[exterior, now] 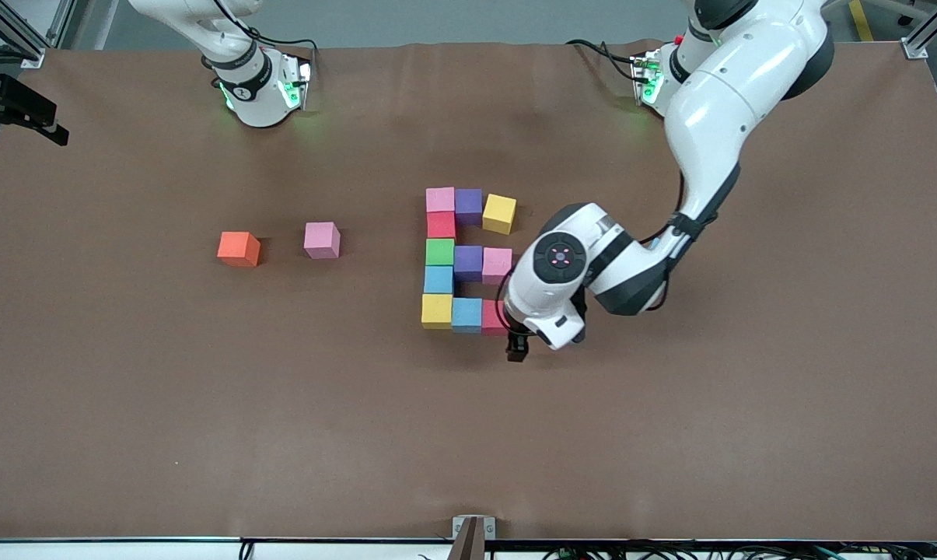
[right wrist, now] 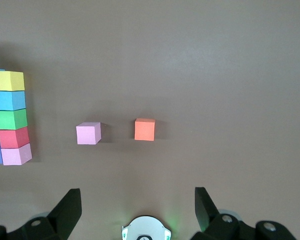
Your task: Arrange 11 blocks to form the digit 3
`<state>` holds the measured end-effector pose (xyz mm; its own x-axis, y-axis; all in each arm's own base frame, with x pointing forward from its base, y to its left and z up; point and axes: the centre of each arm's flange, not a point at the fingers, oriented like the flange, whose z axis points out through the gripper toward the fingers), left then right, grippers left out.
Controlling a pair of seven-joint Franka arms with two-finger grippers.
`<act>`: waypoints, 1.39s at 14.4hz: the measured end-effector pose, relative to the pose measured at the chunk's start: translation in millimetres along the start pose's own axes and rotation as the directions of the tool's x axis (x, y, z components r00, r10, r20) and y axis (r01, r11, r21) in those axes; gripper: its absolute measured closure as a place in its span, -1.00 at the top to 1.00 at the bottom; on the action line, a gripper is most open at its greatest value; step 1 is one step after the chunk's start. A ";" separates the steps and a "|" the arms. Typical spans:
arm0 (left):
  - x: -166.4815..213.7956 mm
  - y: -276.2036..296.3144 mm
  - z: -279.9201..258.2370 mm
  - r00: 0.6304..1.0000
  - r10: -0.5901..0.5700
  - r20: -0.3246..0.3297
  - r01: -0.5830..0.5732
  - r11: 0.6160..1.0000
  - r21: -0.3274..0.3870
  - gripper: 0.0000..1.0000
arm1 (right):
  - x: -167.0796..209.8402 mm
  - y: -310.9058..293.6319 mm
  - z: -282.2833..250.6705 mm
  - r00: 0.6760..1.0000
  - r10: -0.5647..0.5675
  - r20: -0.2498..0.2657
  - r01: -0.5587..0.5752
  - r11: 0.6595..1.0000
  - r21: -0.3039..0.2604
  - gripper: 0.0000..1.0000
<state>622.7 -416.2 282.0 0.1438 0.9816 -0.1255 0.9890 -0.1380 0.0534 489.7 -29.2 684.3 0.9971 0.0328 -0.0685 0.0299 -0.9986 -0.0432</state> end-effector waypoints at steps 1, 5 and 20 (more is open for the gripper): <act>7.6 4.6 -7.1 0.999 0.054 -0.002 -0.054 0.999 -0.010 1.00 | 0.0 0.0 0.0 1.000 0.000 0.000 0.000 1.000 0.000 1.00; 33.9 18.8 -26.1 0.958 0.287 -0.016 -0.288 0.957 -0.035 1.00 | 0.0 0.1 0.0 1.000 0.000 0.000 0.000 1.000 0.000 1.00; 133.1 36.3 -121.6 0.518 0.851 -0.092 -0.845 0.525 0.104 1.00 | 0.1 -0.9 0.0 1.000 -0.002 0.000 0.002 1.000 0.000 1.00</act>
<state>673.5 -274.5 387.7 0.9126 0.4027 0.0712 0.4015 -0.9153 0.0312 489.7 -28.3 684.3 0.9971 0.0346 -0.0684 0.0317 -0.9986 -0.0430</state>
